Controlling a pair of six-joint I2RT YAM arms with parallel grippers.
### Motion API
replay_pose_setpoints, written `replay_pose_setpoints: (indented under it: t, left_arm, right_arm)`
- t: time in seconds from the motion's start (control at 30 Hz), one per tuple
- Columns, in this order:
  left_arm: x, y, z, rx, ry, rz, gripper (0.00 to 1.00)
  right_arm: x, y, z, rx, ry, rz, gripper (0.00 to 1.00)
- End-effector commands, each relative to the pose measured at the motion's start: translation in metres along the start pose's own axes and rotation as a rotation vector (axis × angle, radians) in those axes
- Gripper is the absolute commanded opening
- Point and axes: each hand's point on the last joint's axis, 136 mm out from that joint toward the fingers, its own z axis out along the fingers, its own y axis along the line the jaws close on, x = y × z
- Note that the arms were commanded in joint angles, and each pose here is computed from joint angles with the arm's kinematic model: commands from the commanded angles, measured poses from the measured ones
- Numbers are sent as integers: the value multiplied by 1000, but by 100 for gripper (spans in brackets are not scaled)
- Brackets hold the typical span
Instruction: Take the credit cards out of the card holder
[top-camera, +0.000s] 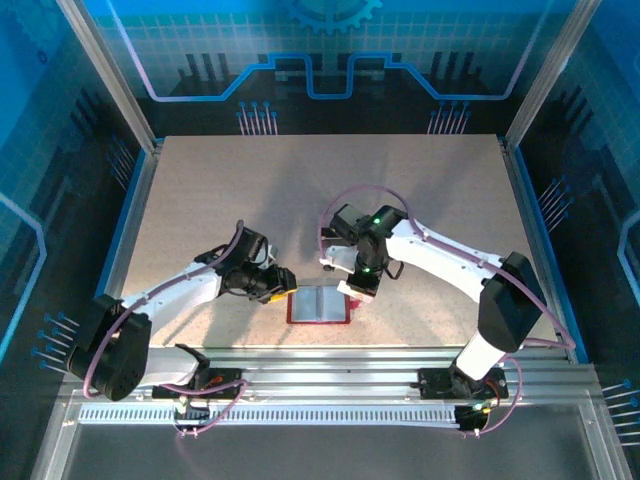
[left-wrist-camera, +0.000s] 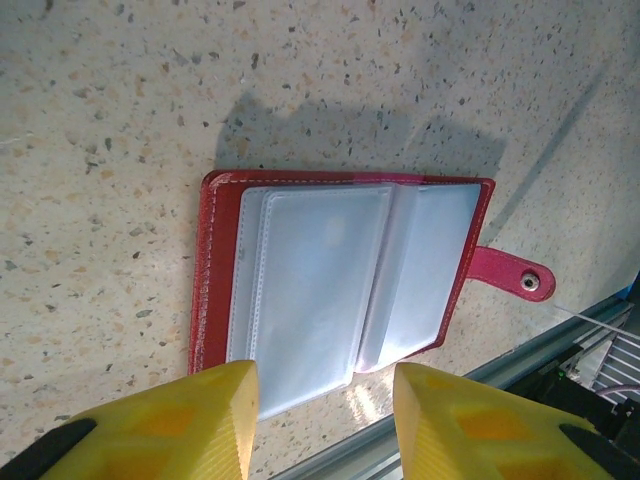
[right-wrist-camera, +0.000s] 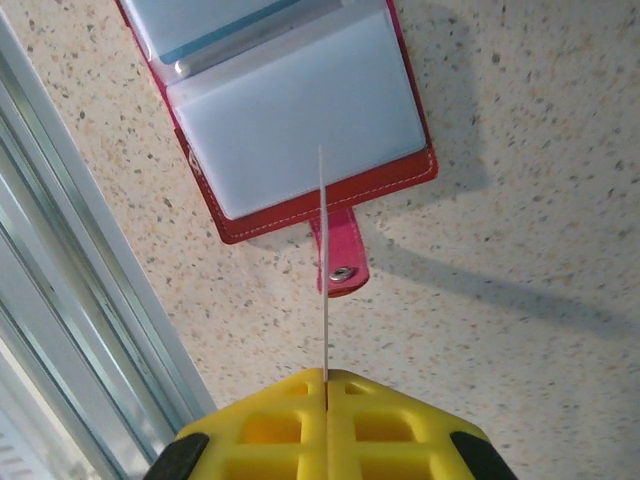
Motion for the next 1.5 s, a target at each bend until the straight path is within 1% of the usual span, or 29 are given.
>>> replay_pose_setpoints:
  t: [0.0,0.23,0.43,0.53,0.73,1.07,1.3,1.47]
  left_arm:
    - [-1,4,-4,-3,-19,-16,40]
    - [-4,4,-12,4,-51,-15,40]
    - [-3,8,-16,2,-59,-27,40]
    - [-3,9,-18,8,-67,-34,41]
    - [0,11,-19,9,-70,-43,41]
    - [-1,12,-22,6,-76,-52,41]
    - [-4,12,-24,5,-82,-56,42]
    - [-6,11,-24,7,-80,-57,42]
  right_arm:
    - [1,-3,-9,20,42,-146,0]
    - [-15,-21,-20,69,53,-263,0]
    - [-28,-39,-26,71,52,-303,0]
    - [-35,-49,-28,62,53,-307,0]
    - [-51,-78,-35,100,46,-317,0]
    - [-83,-123,-43,137,-3,-323,0]
    - [-98,-147,-36,139,-7,-315,0]
    - [-102,-165,-28,148,-9,-304,0]
